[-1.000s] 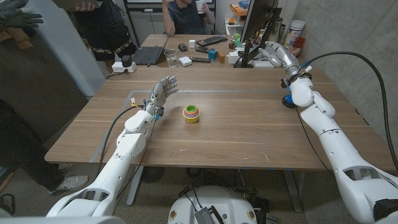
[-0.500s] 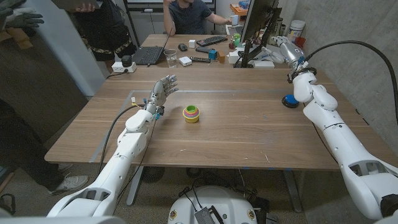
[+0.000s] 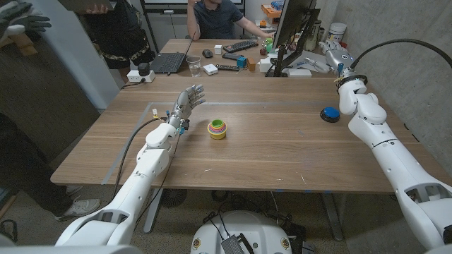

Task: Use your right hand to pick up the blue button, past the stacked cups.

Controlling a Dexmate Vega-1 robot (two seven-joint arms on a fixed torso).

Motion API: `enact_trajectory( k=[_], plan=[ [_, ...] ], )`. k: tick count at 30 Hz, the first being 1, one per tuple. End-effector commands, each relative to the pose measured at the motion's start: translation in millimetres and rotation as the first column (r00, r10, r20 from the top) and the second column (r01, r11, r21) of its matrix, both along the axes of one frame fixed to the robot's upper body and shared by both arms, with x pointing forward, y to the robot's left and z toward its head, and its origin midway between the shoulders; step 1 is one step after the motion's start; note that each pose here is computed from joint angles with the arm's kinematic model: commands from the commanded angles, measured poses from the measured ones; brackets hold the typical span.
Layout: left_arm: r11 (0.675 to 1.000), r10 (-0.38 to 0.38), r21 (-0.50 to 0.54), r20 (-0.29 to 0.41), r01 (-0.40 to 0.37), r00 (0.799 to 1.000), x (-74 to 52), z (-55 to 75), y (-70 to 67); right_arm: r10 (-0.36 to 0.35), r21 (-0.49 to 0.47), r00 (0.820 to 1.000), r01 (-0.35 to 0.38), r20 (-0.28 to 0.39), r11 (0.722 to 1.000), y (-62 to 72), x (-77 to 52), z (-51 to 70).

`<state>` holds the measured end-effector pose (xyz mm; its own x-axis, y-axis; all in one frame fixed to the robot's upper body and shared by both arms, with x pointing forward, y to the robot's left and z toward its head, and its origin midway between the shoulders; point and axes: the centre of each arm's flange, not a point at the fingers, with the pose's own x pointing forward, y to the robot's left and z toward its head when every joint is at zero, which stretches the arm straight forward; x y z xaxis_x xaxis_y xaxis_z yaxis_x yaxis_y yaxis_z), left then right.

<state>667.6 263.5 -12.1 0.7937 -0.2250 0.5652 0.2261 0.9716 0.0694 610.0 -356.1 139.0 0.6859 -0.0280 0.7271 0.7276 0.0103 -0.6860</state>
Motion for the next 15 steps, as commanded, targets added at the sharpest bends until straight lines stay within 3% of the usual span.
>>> enact_trajectory(
  k=[1, 5, 15],
  plan=[
    [1.000, -0.012, 0.012, 0.001, 0.012, 1.000, 3.5, 2.1, -4.4, -0.113, -0.009, 0.992, 0.113, -0.056, 0.994, -13.1, -2.9, -10.8],
    [1.000, -0.011, 0.011, -0.004, 0.011, 1.000, 5.1, 1.1, -4.4, -0.123, 0.003, 0.990, 0.123, -0.071, 0.992, -19.8, -3.2, -14.7],
    [1.000, -0.018, 0.014, -0.008, 0.018, 1.000, 7.8, 0.3, -6.0, -0.160, -0.015, 0.980, 0.160, -0.114, 0.987, -21.5, -4.9, -20.6]
  ],
)
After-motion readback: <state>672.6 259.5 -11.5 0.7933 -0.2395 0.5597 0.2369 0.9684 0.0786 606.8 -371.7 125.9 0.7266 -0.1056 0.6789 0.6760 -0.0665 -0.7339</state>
